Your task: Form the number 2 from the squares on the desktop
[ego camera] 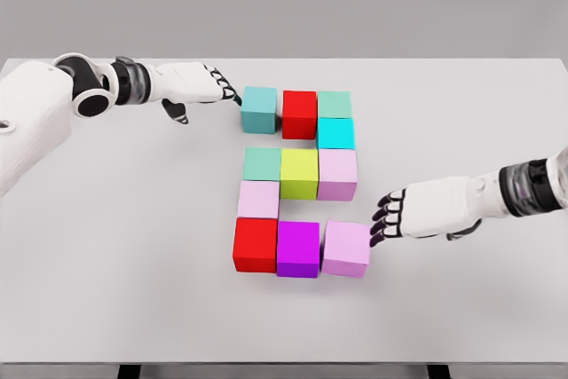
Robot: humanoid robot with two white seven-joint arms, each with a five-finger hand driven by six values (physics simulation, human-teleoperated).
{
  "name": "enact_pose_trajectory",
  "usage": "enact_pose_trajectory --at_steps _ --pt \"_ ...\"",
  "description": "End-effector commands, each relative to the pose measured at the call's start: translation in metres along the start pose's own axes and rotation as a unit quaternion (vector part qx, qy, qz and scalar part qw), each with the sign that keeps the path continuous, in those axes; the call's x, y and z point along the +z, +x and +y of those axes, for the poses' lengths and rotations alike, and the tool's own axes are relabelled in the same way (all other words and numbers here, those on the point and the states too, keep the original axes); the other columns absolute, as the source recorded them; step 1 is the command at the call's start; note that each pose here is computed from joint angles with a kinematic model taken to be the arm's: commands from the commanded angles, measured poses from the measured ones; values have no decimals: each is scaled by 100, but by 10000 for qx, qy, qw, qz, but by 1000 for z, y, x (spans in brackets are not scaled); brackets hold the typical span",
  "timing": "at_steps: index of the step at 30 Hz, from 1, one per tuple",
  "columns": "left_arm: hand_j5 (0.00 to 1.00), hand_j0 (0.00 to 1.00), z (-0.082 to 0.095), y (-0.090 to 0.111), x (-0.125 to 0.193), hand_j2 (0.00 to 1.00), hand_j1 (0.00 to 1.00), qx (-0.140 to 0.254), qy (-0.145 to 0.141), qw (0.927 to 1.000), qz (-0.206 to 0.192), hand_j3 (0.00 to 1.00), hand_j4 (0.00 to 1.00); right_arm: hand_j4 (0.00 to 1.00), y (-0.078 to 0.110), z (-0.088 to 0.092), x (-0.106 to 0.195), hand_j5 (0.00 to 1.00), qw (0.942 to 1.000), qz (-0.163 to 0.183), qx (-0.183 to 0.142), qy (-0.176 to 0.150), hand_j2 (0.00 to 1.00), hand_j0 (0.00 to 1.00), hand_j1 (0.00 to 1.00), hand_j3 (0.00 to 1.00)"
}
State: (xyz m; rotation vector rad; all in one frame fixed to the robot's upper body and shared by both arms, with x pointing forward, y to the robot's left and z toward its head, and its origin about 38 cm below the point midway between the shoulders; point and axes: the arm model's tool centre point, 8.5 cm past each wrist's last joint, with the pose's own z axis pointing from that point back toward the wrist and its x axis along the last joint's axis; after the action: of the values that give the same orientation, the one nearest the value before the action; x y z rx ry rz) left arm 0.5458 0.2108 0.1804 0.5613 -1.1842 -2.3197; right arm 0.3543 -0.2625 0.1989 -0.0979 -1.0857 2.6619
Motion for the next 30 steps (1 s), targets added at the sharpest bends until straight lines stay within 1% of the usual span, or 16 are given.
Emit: enact_pose_trajectory --at_steps 1,9,11,13,16,18,19,20,21,22,23,25,28,29,30 --pt "93 93 1 0 0 93 93 15 34 10000 -2 93 93 99 1 -2 -3 99 10000 -33 2 -34 99 99 99 99" --pt "93 93 4 3 0 93 93 -23 58 10000 -39 93 93 99 0 -2 -1 99 10000 -12 -1 -38 99 99 99 99" --pt "93 93 4 3 0 93 93 -23 58 10000 -39 93 93 99 -3 -1 4 99 10000 76 -9 -16 99 99 99 99" --pt "93 93 4 3 0 93 93 -28 62 10000 -44 93 93 99 -7 6 17 99 9997 243 -77 47 99 99 99 99" --pt "93 93 6 5 -2 93 93 -41 77 9999 -74 93 93 99 -19 -1 51 99 9976 687 -71 -109 99 99 99 99" --pt "93 93 6 5 -2 93 93 -46 81 9999 -79 93 93 100 -22 -8 69 100 9959 822 -187 -318 100 100 100 100" --pt "93 93 6 5 -2 93 93 -46 81 9999 -79 93 93 100 -24 -13 78 100 9946 877 -258 -487 100 100 100 100" --pt "93 93 5 5 -2 93 93 -41 69 9999 -74 93 93 100 -26 -22 94 100 9913 909 -462 -830 100 100 100 100" --pt "93 93 5 5 -2 93 93 -41 62 9999 -74 93 93 100 -27 -28 119 100 9843 971 -768 -1258 100 100 100 100" --pt "93 93 6 5 -1 93 93 -39 68 9999 -71 93 93 100 -26 -30 129 100 9783 919 -1005 -1561 100 100 100 100" --pt "93 93 5 5 -2 93 93 -45 64 9999 -69 93 93 100 -26 -31 135 100 9727 876 -1186 -1791 100 100 100 100" --pt "94 94 5 4 -1 94 94 -33 61 10000 -59 94 94 100 -28 -24 136 100 9620 740 -1604 -2083 100 100 100 100" --pt "96 96 3 -1 4 96 96 -10 52 10000 -5 96 96 100 -33 -14 130 100 9479 542 -2072 -2359 100 100 100 100" --pt "99 99 3 -4 6 99 99 18 67 10000 34 99 99 100 -34 -12 122 100 9459 459 -2143 -2394 100 100 100 100" --pt "100 100 2 -8 11 100 100 23 56 10000 77 100 100 100 -37 -8 118 100 9435 450 -2221 -2418 100 100 100 100"
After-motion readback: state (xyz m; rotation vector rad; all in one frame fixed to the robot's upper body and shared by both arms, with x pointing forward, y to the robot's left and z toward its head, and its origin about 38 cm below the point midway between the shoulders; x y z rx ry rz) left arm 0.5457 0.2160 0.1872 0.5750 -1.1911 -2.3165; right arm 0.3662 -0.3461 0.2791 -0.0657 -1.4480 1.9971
